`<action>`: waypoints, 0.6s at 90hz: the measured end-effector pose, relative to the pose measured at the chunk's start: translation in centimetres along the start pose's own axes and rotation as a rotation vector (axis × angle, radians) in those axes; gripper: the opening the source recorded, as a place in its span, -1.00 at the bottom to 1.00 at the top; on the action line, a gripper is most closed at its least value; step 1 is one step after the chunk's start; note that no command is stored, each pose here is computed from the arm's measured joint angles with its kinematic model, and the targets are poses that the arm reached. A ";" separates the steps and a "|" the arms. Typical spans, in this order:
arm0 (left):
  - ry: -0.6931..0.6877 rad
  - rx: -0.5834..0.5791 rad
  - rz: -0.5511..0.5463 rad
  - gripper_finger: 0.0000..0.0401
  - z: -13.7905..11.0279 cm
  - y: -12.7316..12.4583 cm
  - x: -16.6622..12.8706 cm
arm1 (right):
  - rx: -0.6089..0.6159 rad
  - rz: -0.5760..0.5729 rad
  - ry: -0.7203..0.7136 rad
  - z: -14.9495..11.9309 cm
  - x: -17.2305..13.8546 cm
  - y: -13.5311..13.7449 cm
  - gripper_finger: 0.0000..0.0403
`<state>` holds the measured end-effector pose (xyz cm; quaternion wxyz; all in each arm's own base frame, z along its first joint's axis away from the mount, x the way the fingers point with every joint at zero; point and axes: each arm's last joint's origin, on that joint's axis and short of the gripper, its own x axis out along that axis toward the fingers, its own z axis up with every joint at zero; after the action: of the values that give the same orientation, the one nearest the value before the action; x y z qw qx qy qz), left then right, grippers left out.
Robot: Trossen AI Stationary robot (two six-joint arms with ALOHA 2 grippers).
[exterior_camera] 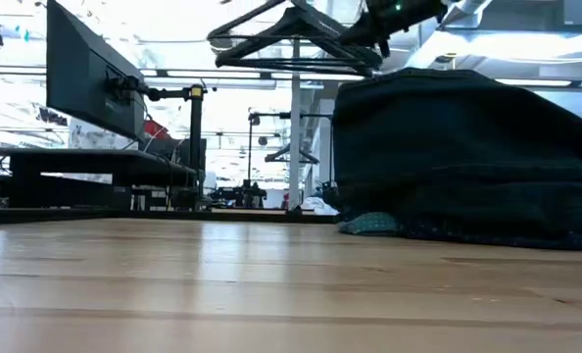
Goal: Hang clothes
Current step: Hang the gray hanger on the rack
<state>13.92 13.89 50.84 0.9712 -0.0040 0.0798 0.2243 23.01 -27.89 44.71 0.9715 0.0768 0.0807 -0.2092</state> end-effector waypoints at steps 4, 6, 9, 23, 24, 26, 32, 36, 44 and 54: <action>0.001 0.000 0.000 -0.31 0.0 0.0 0.0 | 0.012 -0.016 0.002 -0.1 -0.1 -0.6 -0.84; 0.001 0.000 0.000 -0.31 0.0 0.0 0.0 | 0.016 -0.022 0.001 -0.1 -0.1 -0.9 -0.84; 0.001 0.000 0.000 -0.31 0.0 0.0 0.0 | 0.016 -0.027 -0.001 -0.2 -0.1 -1.1 -0.84; 0.000 0.002 0.000 -0.31 0.0 0.0 0.0 | 0.022 -0.041 0.012 -0.3 -0.5 -1.6 -0.84; 0.000 0.002 0.000 -0.31 0.0 0.0 0.0 | 0.023 -0.043 0.015 -0.3 -0.5 -1.6 -0.84; 0.000 0.003 0.000 -0.31 0.0 0.0 0.0 | 0.026 -0.043 0.019 -0.4 -0.5 -1.6 -0.84; 0.001 0.005 -0.001 -0.31 0.0 0.0 0.0 | 0.033 -0.043 0.034 -0.5 -0.5 -1.6 -0.83; 0.001 0.004 -0.001 -0.31 0.0 0.0 0.0 | 0.049 -0.043 0.041 -0.6 -0.5 -1.6 -0.76; 0.008 0.002 -0.002 -0.31 -0.1 0.0 0.0 | 0.089 -0.048 0.066 -0.9 -0.6 -1.7 -0.50; 0.024 -0.016 -0.003 -0.31 -0.2 0.0 0.0 | 0.117 -0.071 0.125 -1.3 -1.5 -2.1 -0.18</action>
<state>13.91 13.87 50.60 0.9704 -0.0147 0.0895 0.2237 20.61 -28.90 43.50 0.9503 0.1434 0.1315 -0.2429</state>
